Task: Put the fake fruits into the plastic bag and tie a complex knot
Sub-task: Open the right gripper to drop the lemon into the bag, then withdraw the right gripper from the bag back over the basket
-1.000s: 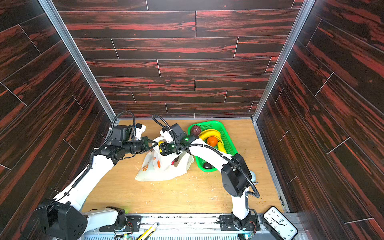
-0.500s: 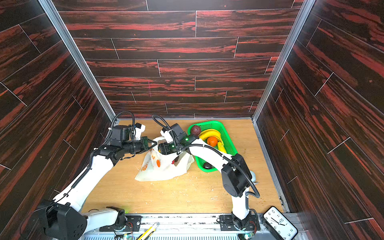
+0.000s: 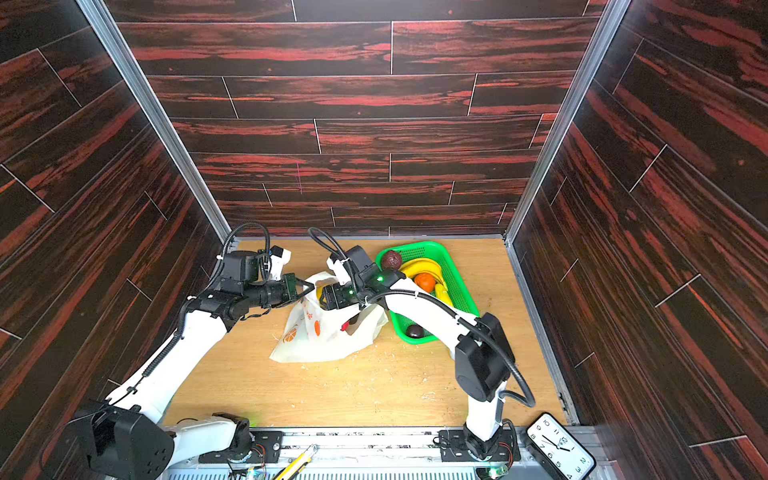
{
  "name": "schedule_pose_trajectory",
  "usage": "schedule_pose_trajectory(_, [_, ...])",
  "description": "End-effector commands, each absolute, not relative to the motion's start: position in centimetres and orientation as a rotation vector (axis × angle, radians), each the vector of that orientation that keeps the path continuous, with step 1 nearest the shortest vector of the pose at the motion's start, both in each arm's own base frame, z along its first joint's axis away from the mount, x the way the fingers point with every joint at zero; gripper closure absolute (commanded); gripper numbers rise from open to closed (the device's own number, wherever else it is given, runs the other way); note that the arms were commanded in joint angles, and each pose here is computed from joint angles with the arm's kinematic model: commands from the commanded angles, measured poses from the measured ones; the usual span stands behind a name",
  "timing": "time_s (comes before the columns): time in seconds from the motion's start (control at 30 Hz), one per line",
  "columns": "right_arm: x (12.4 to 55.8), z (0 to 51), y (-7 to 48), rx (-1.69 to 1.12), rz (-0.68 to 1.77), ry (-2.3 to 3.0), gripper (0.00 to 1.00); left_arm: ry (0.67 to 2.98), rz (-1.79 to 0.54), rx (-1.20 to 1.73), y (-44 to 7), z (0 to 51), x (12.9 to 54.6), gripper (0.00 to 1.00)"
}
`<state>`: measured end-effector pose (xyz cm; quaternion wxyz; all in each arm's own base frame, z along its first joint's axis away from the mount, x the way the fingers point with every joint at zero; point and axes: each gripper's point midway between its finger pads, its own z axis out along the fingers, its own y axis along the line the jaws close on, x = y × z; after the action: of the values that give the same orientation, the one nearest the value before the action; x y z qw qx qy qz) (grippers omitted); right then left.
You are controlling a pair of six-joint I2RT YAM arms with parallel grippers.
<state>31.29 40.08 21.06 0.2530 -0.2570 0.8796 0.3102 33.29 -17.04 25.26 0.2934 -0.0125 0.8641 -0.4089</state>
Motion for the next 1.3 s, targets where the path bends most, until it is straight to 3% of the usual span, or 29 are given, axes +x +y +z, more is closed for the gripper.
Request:
schedule_pose_trajectory(0.0, [30.6,24.1,38.9,-0.692,0.850,2.339,0.24,2.305,-1.079,-0.020,-16.8,25.0,32.6,1.00])
schedule_pose_trajectory(0.5, [29.9,33.0,39.3,-0.813,0.930,2.102,0.28,2.319,-1.104,-0.020,-17.1,24.5,32.7,1.00])
schedule_pose_trajectory(0.8, [30.8,37.1,29.6,-0.809,0.883,1.940,0.28,2.321,-1.103,-0.020,-17.1,24.4,32.7,1.00])
schedule_pose_trajectory(1.0, [29.2,34.8,23.6,-0.842,0.983,1.944,0.25,2.316,-1.100,-0.021,-17.0,24.7,32.9,1.00])
schedule_pose_trajectory(1.27, [26.6,29.5,22.7,-1.009,1.045,1.918,0.25,2.321,-1.092,-0.019,-17.0,24.8,33.0,1.00])
